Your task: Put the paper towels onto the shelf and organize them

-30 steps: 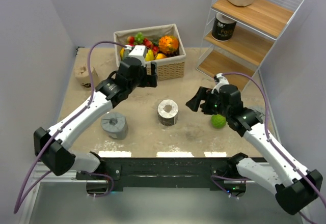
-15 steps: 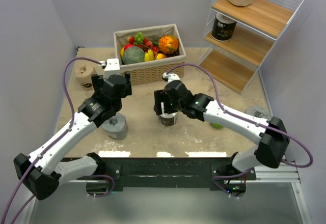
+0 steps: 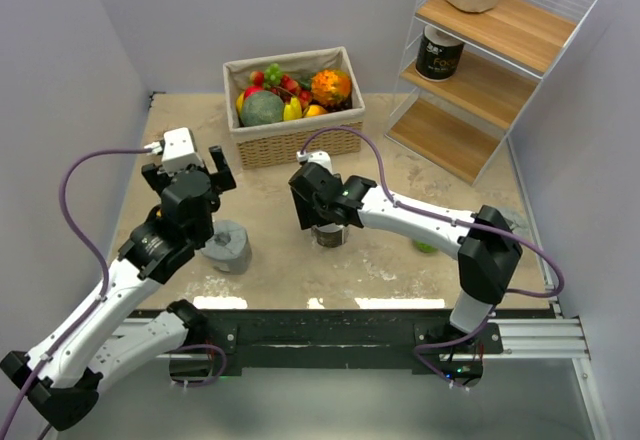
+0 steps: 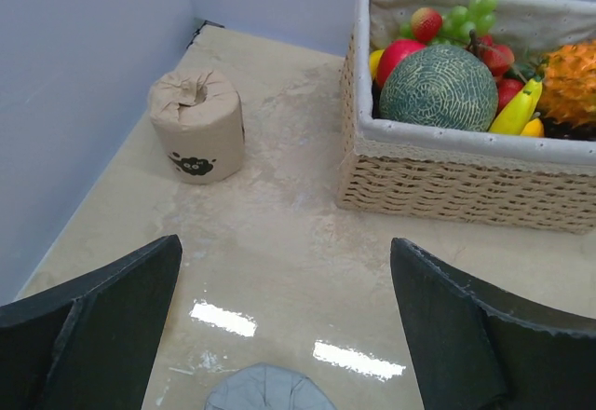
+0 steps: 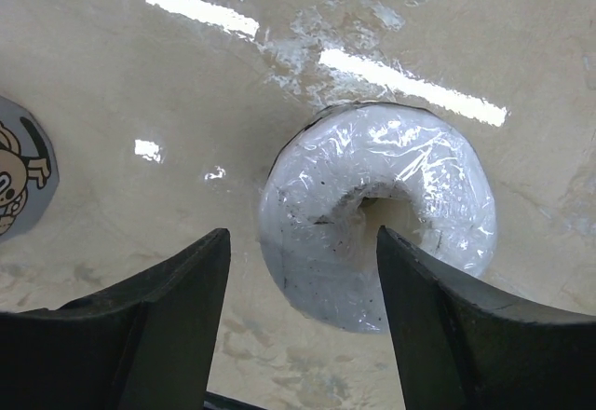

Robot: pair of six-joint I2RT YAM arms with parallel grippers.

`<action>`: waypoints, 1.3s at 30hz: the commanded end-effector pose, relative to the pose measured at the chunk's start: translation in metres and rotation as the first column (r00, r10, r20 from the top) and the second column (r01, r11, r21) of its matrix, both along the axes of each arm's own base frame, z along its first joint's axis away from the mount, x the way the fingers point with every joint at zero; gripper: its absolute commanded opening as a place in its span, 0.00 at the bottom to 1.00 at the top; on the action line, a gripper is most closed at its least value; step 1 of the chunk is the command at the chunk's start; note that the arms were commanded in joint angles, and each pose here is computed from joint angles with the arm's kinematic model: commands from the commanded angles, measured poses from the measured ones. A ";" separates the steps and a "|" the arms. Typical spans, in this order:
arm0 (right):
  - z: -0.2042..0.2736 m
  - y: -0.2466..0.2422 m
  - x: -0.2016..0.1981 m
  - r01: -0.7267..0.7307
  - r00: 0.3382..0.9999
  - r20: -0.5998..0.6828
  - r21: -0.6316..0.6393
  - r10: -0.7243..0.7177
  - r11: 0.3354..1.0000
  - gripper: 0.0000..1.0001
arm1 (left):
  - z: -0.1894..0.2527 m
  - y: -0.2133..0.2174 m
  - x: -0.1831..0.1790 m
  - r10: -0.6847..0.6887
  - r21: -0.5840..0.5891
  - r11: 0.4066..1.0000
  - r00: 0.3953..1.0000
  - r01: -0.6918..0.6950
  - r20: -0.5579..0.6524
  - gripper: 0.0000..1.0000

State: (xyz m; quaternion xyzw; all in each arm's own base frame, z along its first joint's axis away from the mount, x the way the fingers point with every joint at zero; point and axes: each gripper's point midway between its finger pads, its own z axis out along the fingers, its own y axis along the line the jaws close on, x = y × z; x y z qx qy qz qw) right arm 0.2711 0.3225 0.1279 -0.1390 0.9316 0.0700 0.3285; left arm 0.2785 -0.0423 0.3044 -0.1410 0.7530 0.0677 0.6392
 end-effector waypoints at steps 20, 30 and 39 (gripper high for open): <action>0.037 -0.014 0.024 -0.230 0.946 0.164 -0.274 0.281 0.934 0.37 | 0.016 -0.003 0.003 0.001 -0.070 0.998 0.996 0.005 0.092 1.00; 0.144 -0.078 0.061 -0.180 0.867 0.338 -0.471 0.365 0.863 0.38 | 0.020 0.005 -0.003 0.030 -0.083 0.996 0.993 -0.021 0.111 1.00; 0.227 -0.171 0.112 0.036 0.839 0.450 -0.607 0.305 0.794 0.37 | 0.019 0.001 -0.001 0.012 -0.083 0.997 0.994 -0.003 0.109 1.00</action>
